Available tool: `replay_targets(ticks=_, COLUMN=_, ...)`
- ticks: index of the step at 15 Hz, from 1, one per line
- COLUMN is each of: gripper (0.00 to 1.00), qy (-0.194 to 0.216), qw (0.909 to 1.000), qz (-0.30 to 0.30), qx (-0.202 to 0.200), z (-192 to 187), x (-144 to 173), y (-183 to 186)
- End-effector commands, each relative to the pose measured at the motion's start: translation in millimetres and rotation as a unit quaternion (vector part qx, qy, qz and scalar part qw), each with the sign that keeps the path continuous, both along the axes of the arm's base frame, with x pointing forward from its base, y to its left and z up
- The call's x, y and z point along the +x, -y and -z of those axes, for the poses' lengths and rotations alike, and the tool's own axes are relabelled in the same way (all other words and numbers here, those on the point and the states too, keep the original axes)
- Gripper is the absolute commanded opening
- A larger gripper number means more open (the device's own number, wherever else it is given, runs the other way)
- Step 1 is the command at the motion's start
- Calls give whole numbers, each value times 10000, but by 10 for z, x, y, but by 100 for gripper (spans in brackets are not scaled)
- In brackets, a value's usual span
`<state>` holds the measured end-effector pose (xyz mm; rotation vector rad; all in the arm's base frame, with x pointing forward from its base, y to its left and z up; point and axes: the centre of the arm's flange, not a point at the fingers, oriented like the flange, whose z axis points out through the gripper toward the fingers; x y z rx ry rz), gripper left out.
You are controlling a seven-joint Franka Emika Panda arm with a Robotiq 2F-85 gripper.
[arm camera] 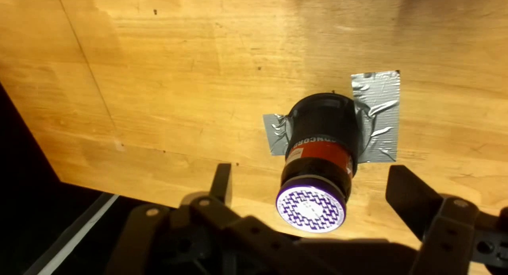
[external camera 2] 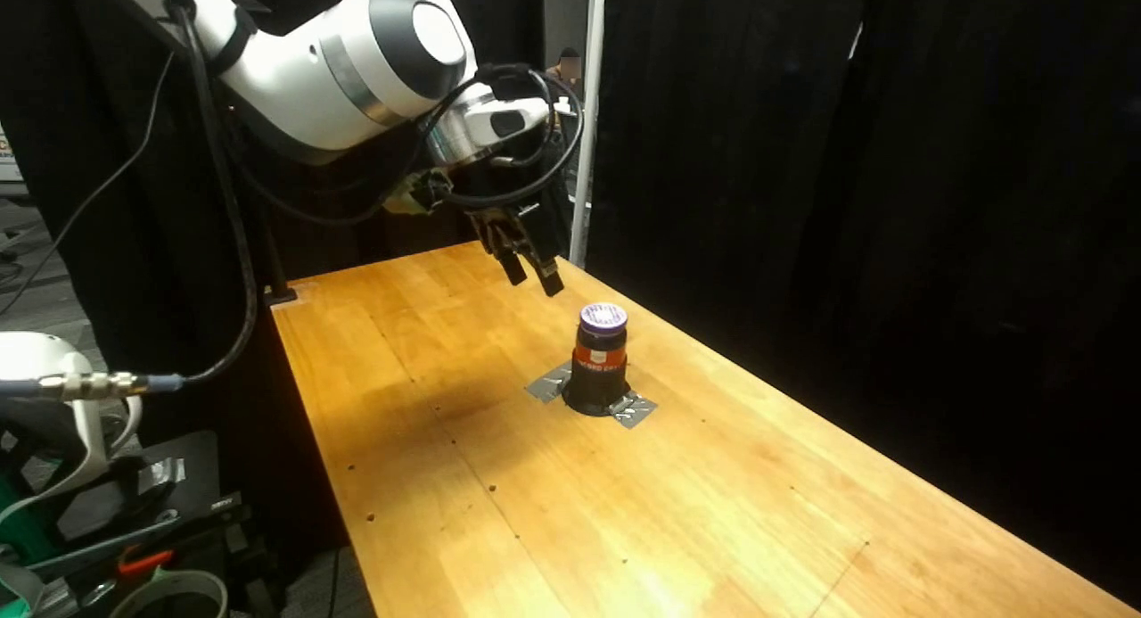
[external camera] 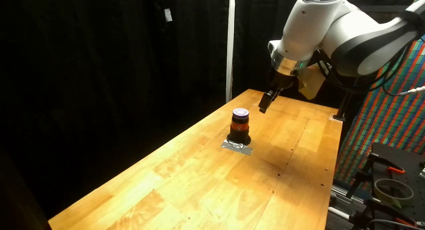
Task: Put the rubber band around the cup
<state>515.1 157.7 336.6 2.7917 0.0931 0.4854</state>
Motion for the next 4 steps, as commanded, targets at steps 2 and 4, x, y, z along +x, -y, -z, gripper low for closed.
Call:
replay_targets(ticks=2, gripper=100, qy=-495, qw=9982, qz=-59, qx=320, z=-981, x=234, y=-226)
replay_targets(ticks=4, gripper=100, qy=-451, qw=9982, qz=-33, qx=384, z=-688, x=155, y=-221)
